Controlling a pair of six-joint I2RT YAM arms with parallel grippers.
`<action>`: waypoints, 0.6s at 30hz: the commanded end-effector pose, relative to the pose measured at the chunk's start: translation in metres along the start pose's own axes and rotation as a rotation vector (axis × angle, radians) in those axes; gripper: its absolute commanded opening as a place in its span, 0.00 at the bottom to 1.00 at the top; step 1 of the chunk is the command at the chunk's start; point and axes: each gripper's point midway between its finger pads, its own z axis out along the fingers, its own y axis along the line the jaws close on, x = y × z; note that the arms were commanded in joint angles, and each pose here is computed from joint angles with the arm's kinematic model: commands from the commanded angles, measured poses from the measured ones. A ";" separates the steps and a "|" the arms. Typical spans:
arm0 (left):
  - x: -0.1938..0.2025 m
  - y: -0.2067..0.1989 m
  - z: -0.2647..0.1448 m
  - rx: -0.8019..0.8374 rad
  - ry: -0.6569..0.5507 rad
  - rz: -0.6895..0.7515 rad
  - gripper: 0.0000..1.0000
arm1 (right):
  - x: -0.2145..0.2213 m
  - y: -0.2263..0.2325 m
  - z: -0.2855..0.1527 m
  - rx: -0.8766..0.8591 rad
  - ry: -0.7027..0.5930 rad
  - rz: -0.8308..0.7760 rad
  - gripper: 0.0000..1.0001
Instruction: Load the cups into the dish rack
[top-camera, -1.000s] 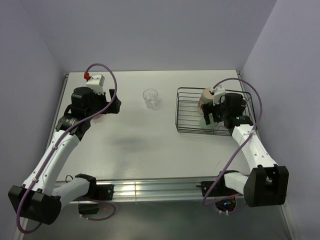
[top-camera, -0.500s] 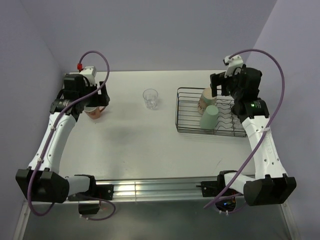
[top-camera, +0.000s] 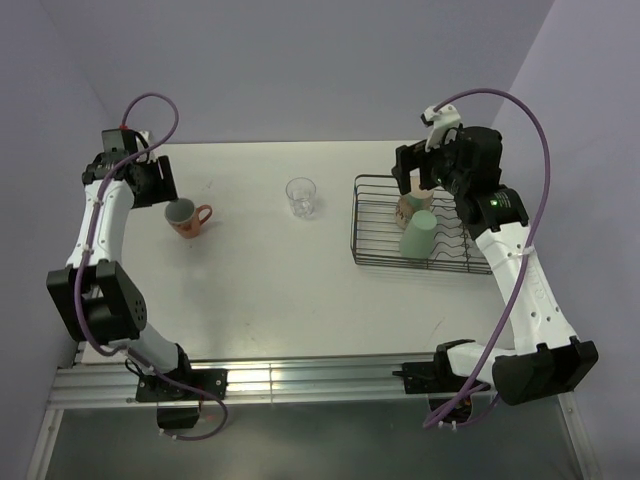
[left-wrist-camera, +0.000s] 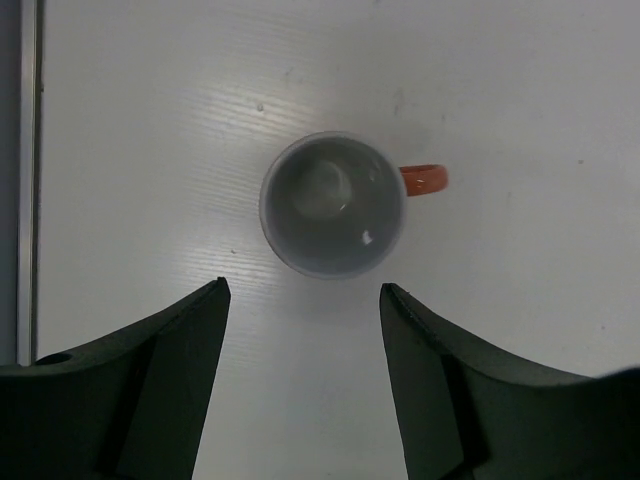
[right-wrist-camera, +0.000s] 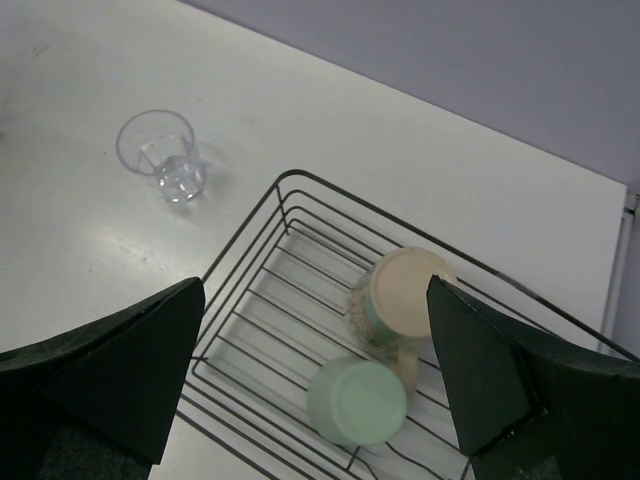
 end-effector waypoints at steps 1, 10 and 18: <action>0.001 0.017 0.007 -0.061 0.052 -0.016 0.69 | -0.009 0.012 -0.005 -0.023 -0.037 -0.015 1.00; 0.011 0.030 0.051 -0.065 0.142 -0.044 0.65 | -0.005 0.016 -0.005 -0.039 -0.028 -0.008 1.00; 0.027 0.030 0.084 -0.049 0.209 -0.039 0.64 | -0.003 0.017 -0.002 -0.043 -0.021 -0.007 1.00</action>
